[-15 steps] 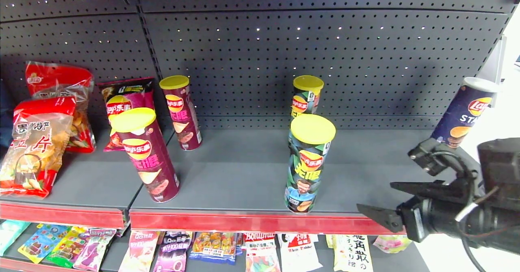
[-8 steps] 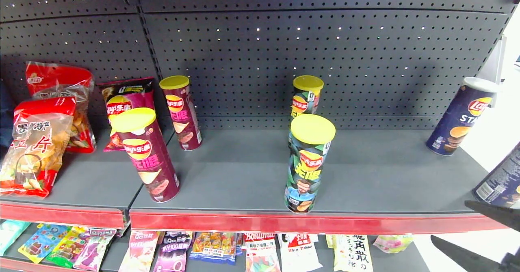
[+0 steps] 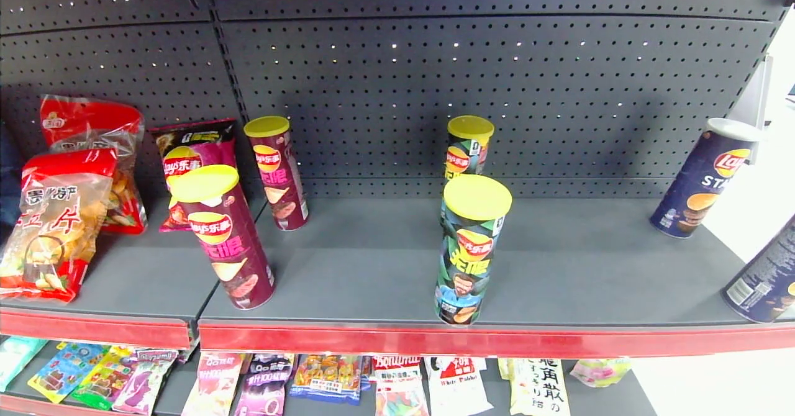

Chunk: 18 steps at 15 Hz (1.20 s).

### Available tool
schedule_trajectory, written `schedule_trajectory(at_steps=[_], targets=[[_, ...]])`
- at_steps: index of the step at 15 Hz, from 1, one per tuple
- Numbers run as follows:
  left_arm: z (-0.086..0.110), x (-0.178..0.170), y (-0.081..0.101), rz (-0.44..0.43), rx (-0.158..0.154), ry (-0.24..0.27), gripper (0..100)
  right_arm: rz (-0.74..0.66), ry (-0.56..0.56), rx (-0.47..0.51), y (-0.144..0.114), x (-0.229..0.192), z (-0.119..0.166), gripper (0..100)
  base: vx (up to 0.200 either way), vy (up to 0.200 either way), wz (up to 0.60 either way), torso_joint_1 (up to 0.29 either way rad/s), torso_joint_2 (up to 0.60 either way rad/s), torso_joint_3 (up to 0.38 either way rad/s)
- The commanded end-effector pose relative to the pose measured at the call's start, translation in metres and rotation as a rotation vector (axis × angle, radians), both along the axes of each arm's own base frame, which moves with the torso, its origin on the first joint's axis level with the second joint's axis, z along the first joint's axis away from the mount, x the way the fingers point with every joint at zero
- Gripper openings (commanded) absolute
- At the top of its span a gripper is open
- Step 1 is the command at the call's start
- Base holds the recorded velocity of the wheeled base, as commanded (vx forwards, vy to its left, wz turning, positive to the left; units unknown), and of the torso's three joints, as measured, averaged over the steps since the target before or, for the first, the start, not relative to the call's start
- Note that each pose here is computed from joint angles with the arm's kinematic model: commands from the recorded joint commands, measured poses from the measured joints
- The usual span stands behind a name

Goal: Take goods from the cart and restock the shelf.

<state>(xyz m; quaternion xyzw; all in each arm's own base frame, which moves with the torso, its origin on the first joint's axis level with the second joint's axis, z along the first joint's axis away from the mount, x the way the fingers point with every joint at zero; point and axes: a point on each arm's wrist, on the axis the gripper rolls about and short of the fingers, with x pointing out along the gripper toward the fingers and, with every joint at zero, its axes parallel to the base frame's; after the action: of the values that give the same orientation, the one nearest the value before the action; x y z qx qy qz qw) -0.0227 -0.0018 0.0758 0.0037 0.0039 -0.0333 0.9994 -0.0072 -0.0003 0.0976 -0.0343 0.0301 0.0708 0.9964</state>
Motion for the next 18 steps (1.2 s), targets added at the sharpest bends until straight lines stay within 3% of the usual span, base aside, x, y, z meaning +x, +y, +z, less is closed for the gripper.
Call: schedule_trajectory(at_steps=[1, 3, 8, 10, 13, 15, 16, 18], targets=[[0.0, 0.0, 0.0, 0.001, 0.0, 0.0, 100, -0.042, -0.014, 0.002, -0.0017, -0.0076, -0.0135, 100, 0.0, 0.0, 0.0, 0.0, 0.0, 0.0], [0.0, 0.0001, 0.0, 0.001, 0.0, 0.001, 100, -0.074, 0.052, -0.012, -0.0019, -0.0055, -0.0124, 100, 0.0, 0.0, 0.0, 0.0, 0.0, 0.0], [0.0, 0.0001, 0.0, 0.001, 0.0, 0.001, 100, -0.264, 0.0, 0.041, -0.0054, -0.0096, -0.0136, 100, 0.0, 0.0, 0.0, 0.0, 0.0, 0.0], [0.0, 0.0, 0.0, 0.001, 0.0, 0.0, 100, -0.235, 0.001, 0.042, -0.0048, -0.0096, -0.0133, 100, 0.0, 0.0, 0.0, 0.0, 0.0, 0.0], [0.0, 0.0, 0.0, 0.001, 0.0, 0.0, 100, -0.011, 0.025, 0.004, 0.0002, -0.0086, -0.0196, 100, 0.0, 0.0, 0.0, 0.0, 0.0, 0.0], [0.0, 0.0, 0.0, 0.001, 0.0, 0.0, 100, 0.016, 0.029, 0.011, 0.0009, -0.0086, -0.0202, 100, 0.0, 0.0, 0.0, 0.0, 0.0, 0.0], [0.0, 0.0, 0.0, 0.001, 0.0, 0.0, 100, -0.033, 0.038, 0.059, 0.0, -0.0085, -0.0205, 100, 0.0, 0.0, 0.0, 0.0, 0.0, 0.0], [0.0, 0.0, 0.0, 0.001, 0.0, 0.0, 100, -0.105, 0.025, 0.065, -0.0005, -0.0092, -0.0202, 100, 0.0, 0.0, 0.0, 0.0, 0.0, 0.0]])
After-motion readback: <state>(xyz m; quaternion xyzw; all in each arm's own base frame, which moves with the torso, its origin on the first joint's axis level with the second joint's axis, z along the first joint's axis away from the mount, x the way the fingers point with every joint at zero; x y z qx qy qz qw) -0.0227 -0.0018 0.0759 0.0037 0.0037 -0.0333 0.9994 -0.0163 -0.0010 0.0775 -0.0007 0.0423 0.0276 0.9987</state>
